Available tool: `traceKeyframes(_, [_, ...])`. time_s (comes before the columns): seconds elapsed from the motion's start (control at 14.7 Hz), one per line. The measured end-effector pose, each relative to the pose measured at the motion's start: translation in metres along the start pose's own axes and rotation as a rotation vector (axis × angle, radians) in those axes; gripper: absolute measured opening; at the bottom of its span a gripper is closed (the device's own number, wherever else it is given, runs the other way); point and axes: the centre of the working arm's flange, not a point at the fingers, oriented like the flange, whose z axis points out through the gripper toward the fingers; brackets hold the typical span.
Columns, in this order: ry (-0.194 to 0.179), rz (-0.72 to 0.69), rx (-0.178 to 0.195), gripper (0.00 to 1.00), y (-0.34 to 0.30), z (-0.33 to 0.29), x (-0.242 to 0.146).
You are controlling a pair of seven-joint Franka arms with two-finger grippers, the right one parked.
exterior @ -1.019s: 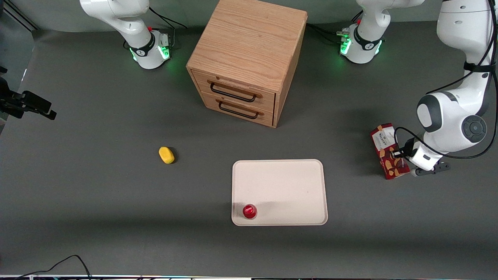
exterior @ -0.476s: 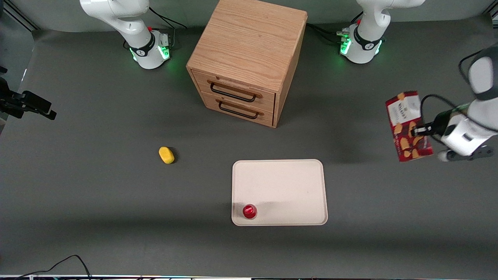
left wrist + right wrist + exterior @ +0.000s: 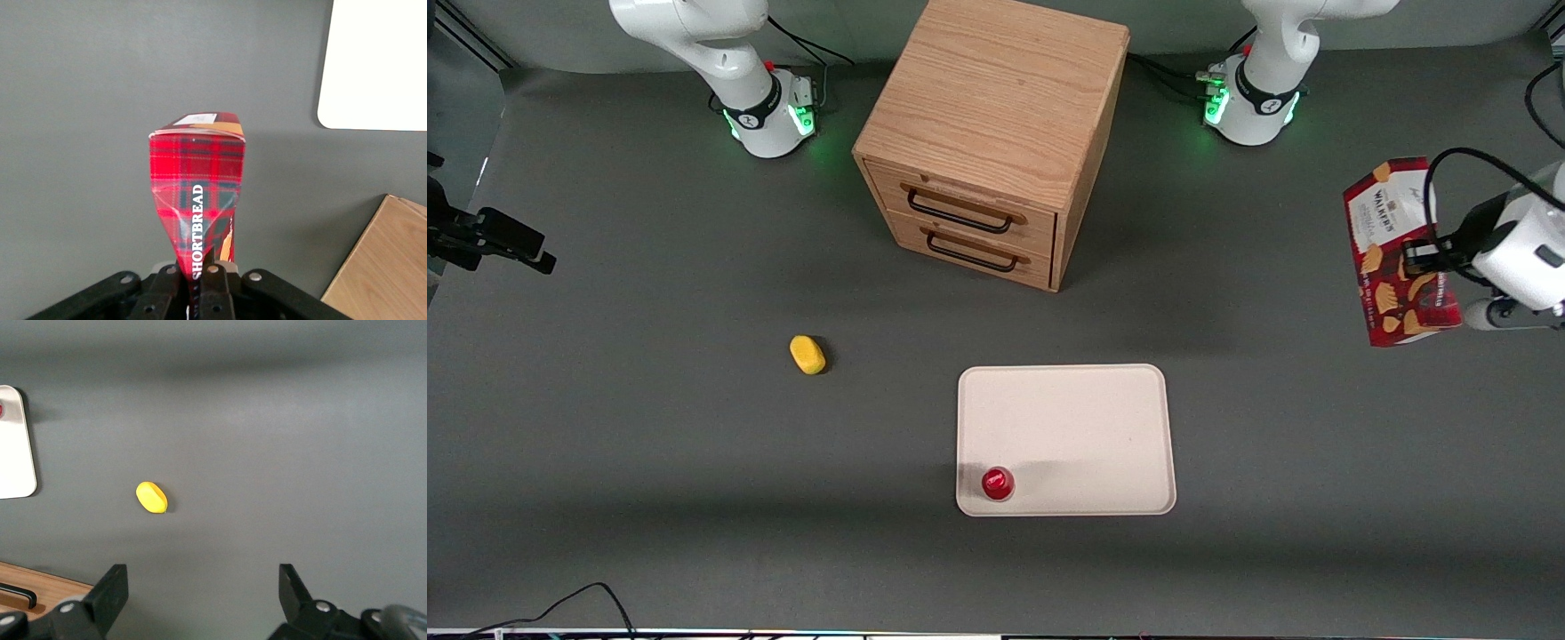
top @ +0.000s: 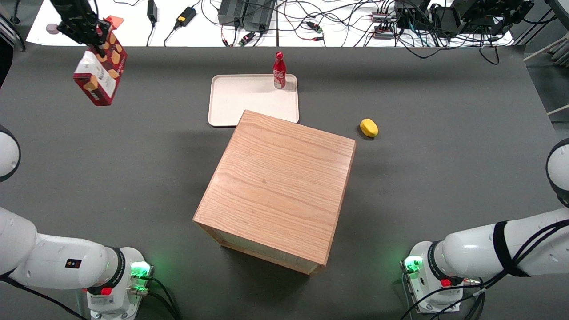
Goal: Place red cookie box on tray
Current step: 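Lift the shortbread box upright with the left gripper, then carry the box with the left gripper over the white tray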
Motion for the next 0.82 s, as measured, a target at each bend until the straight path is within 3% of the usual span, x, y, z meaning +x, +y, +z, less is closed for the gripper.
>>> traceKeyframes(0.2, [0.038, -0.075, -0.014, 0.06, 0.069, 0.027, 0.021])
traceKeyframes(0.54, [0.125, -0.257, -0.106, 0.06, 0.201, 0.096, 0.065])
traceKeyframes(0.82, [0.208, -0.363, -0.082, 0.06, 0.228, 0.166, 0.108])
